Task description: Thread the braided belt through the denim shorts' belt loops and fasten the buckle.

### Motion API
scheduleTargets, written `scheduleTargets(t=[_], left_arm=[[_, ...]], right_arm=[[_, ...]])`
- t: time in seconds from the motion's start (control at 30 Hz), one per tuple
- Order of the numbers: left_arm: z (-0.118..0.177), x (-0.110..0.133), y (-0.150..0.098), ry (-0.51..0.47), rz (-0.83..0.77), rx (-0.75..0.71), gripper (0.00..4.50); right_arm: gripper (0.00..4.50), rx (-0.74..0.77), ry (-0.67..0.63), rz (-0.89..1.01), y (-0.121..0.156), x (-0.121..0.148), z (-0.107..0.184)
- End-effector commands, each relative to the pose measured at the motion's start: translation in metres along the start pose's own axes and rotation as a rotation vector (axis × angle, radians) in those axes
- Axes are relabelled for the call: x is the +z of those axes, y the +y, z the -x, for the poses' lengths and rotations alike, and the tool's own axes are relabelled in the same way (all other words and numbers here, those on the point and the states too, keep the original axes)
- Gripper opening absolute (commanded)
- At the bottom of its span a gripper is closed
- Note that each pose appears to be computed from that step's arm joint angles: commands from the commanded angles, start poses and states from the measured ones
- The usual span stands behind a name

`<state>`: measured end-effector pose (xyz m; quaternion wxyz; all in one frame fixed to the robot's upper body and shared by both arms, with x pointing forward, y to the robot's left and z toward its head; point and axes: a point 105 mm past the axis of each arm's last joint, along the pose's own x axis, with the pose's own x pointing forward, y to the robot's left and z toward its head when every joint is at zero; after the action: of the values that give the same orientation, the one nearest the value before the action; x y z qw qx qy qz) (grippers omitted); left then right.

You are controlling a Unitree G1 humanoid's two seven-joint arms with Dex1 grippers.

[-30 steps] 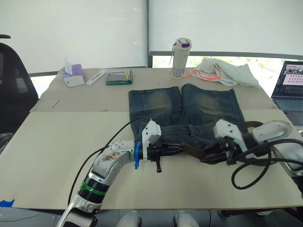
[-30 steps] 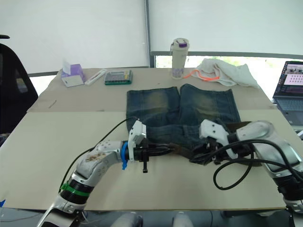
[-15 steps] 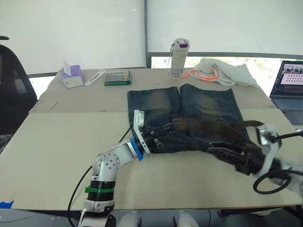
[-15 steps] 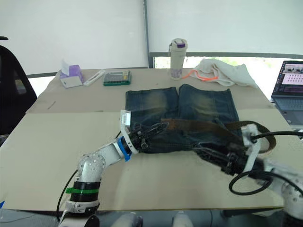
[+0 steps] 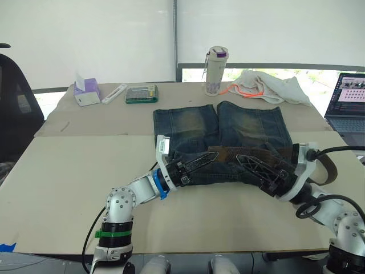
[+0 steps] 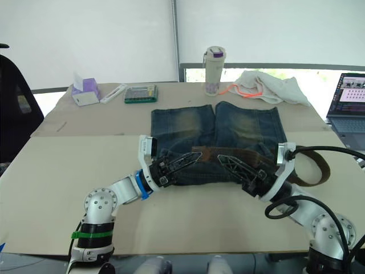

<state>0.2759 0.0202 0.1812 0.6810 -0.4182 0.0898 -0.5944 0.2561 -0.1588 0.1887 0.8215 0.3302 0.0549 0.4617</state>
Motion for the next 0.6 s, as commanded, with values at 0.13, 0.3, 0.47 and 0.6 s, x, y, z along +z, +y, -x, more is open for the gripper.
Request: scheduleTargets(t=[0.13,0.3,0.47,0.6], left_arm=[[-0.002,-0.001,-0.006,-0.003,-0.009,-0.033,0.0],[0.0,-0.001,-0.002,-0.005,-0.037,-0.011,0.0],[0.004,-0.003,0.011,0.058,-0.189,0.087,1.55],[0.016,-0.011,0.013,0.211,-0.425,0.137,2.2]], right_arm=[[0.84,0.051,-0.034,0.025,0.012,0.011,-0.002],[0.04,0.042,-0.028,0.023,0.012,0.01,-0.001],[0.0,-0.094,-0.071,0.072,-0.011,0.031,0.011],[0.0,-0.301,-0.064,0.132,-0.051,0.063,0.036]])
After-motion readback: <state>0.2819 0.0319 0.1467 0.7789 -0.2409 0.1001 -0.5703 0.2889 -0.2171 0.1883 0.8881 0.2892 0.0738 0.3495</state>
